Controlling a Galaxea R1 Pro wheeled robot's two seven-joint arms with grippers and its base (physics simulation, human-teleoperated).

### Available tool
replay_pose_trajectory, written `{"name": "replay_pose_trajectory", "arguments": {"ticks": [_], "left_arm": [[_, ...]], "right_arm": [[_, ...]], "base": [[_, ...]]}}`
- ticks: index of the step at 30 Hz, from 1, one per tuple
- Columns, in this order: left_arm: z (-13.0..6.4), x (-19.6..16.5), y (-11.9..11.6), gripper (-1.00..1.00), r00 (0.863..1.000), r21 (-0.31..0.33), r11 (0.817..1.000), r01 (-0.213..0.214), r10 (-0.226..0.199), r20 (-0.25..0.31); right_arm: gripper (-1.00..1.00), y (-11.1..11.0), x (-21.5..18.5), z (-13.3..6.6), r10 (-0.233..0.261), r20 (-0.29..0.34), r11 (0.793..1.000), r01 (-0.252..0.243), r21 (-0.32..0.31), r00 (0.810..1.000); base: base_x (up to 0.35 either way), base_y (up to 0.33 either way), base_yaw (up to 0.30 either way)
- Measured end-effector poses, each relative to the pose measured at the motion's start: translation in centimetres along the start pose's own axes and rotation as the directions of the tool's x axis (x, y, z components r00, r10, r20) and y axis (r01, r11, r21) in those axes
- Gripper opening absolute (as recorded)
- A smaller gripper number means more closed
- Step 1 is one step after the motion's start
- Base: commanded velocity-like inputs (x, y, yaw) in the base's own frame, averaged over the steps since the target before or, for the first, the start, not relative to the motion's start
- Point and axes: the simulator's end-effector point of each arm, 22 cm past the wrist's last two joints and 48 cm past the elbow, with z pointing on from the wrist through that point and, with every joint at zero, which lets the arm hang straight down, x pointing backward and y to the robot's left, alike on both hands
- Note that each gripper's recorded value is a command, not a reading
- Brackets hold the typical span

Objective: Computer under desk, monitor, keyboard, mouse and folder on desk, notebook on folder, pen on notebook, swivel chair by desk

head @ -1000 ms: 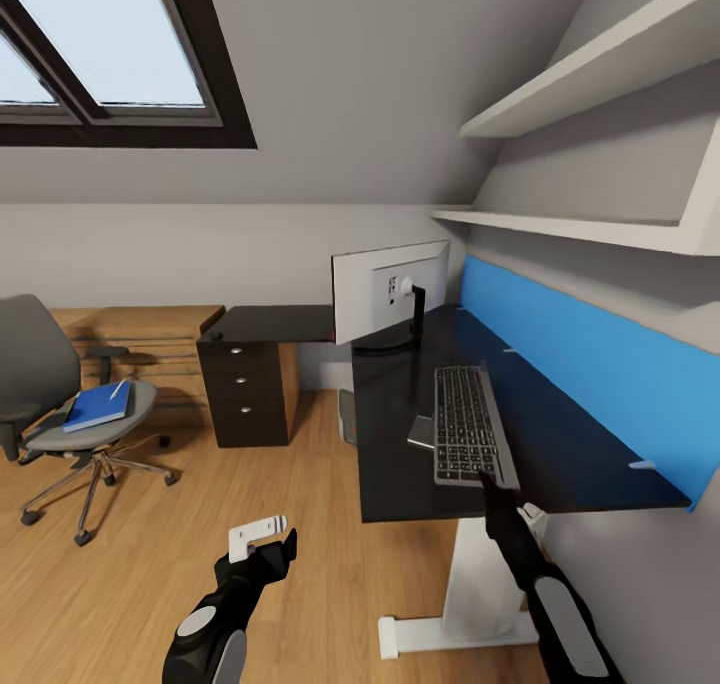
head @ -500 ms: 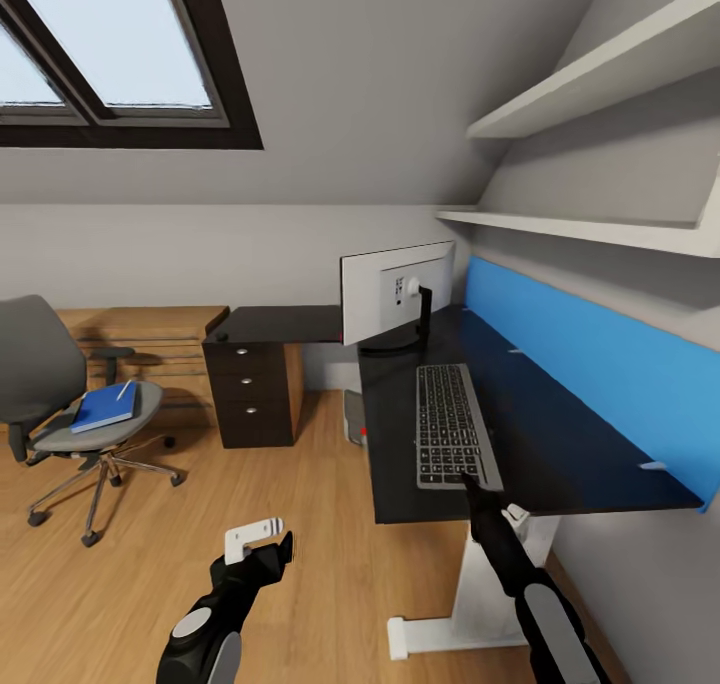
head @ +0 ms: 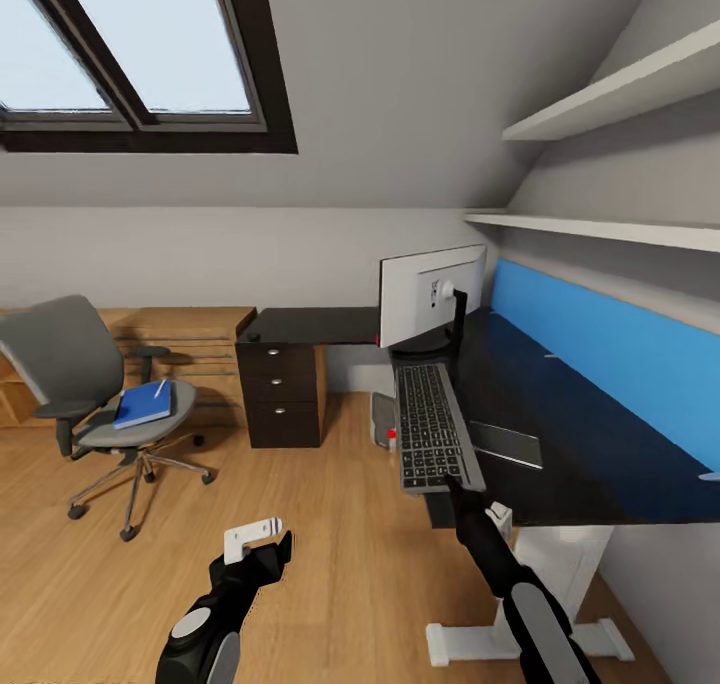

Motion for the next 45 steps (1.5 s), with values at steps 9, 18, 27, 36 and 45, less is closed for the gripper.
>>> {"name": "replay_pose_trajectory", "arguments": {"ticks": [9,18,27,36,45], "left_arm": [[-0.2,-0.4,-0.1,1.0,1.0,0.001,1.0,0.001,-0.001,0.012],[-0.3,-0.7,0.0,1.0,1.0,0.0,1.0,0.005,-0.005,0.018],[-0.3,-0.7,0.0,1.0,1.0,0.0,1.0,0.006,-0.006,0.018],[-0.3,-0.7,0.0,1.0,1.0,-0.001,1.0,0.006,-0.006,0.019],[-0.3,-0.4,-0.1,1.0,1.0,0.0,1.0,0.0,0.0,0.01]], "right_arm": [[-1.0,0.6,0.8,0.1,-0.009,-0.02,1.0,0.008,-0.009,1.0],[-1.0,1.3,3.1,0.2,-0.025,-0.075,0.999,0.023,-0.025,0.997],[-1.0,1.3,3.7,0.2,-0.037,-0.096,0.999,0.035,-0.028,0.995],[-1.0,1.3,4.8,0.1,-0.039,-0.145,0.999,0.035,-0.03,0.989],[-1.0,1.4,4.7,0.1,-0.033,-0.137,0.999,0.029,-0.03,0.99]], "base": [[0.0,0.03,0.189],[0.059,0.22,0.132],[0.085,0.284,0.006],[0.097,0.285,0.0],[0.203,0.232,0.0]]}}
